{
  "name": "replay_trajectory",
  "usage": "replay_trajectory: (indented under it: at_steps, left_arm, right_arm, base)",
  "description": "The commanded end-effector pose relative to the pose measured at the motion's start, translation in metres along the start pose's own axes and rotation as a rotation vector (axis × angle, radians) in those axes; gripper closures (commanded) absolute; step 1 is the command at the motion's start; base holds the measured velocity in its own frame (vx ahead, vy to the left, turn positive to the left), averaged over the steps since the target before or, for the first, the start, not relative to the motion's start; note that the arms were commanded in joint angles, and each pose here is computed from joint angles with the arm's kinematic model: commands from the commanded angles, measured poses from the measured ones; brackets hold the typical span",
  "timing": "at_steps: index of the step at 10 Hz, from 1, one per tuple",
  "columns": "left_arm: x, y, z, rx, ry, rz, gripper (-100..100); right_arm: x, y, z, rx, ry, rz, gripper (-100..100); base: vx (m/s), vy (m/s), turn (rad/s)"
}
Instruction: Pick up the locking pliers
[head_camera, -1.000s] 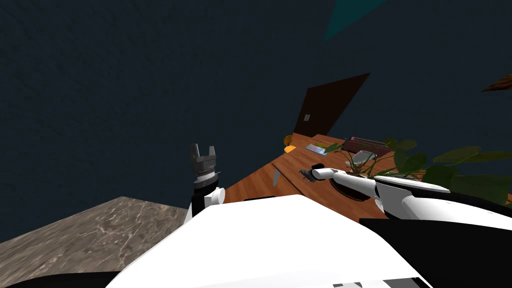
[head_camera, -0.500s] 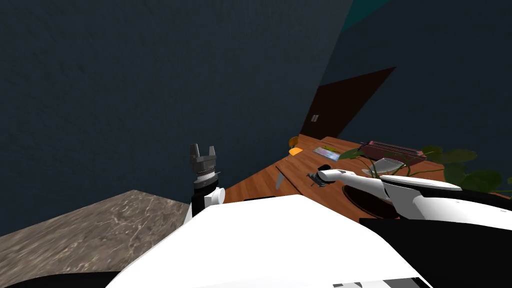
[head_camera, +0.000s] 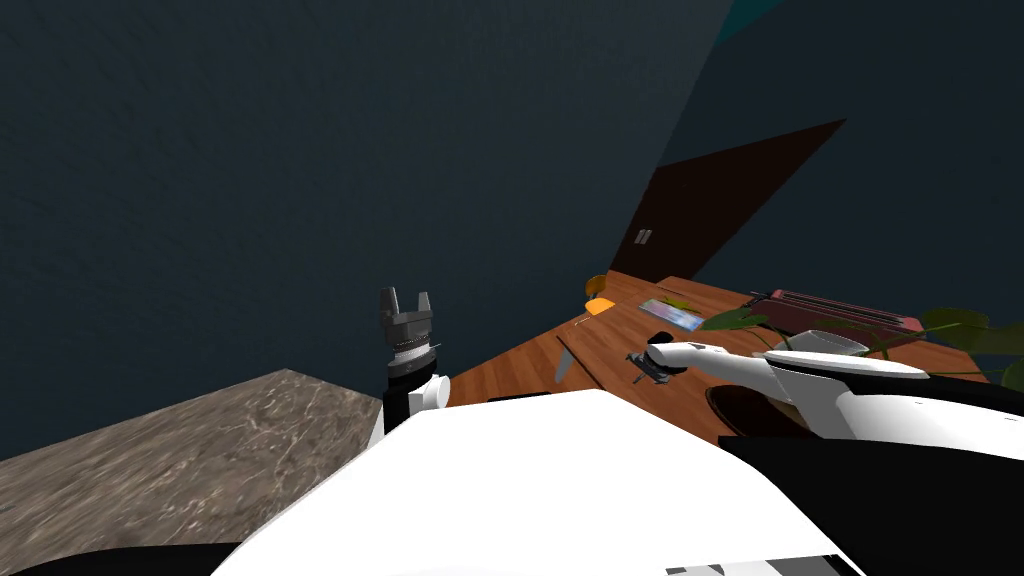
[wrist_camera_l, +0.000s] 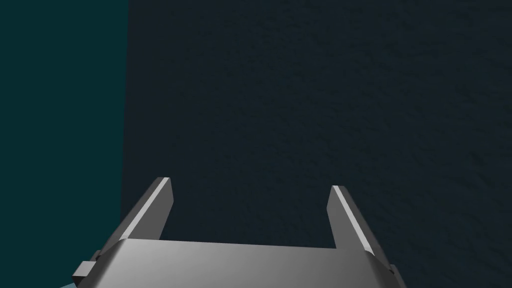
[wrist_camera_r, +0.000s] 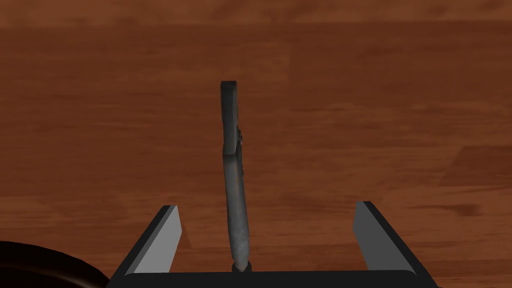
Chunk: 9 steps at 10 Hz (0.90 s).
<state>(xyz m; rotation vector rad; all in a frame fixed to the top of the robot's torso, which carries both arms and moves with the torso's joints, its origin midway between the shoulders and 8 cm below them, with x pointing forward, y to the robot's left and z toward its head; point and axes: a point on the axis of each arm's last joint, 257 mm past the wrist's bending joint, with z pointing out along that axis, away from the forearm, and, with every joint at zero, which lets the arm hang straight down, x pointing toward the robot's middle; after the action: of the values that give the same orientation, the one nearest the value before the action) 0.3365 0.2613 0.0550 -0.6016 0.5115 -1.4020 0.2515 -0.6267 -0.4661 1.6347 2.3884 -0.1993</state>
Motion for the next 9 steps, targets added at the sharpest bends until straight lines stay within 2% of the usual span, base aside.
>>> replay_trajectory:
  at_steps: [1,2,4,5,6,7,9]
  left_arm:
    - [0.000,0.000,0.000,0.000,0.000,0.000,0]
    - [0.000,0.000,0.000,0.000,0.000,0.000,0]
    - [0.000,0.000,0.000,0.000,0.000,0.000,0]
    - [0.000,0.000,0.000,0.000,0.000,0.000,0]
    - [0.000,0.000,0.000,0.000,0.000,0.000,0]
    - [0.000,0.000,0.000,0.000,0.000,0.000,0]
    - [0.000,0.000,0.000,0.000,0.000,0.000,0]
  right_arm:
    - [-0.006,-0.024,0.000,0.049,0.002,0.022,-100]
    - [-0.006,-0.024,0.000,0.049,0.002,0.022,-100]
    - [-0.005,-0.047,0.000,0.096,0.010,0.040,-100]
    - [-0.007,-0.040,0.000,0.081,0.007,0.039,-100]
    - [-0.007,-0.041,0.000,0.084,0.008,0.037,0]
    - [0.000,-0.039,0.007,0.081,0.007,0.035,-100]
    - [0.006,-0.038,0.013,0.078,0.007,0.033,-100]
  base:
    - [0.047,0.000,0.165]
    - [0.041,-0.007,0.039]
    - [0.029,-0.006,0.058]
    - [0.011,-0.004,0.013]
    - [0.000,0.000,0.000]
    - [0.011,-0.033,-0.012]
    - [0.009,-0.042,-0.005]
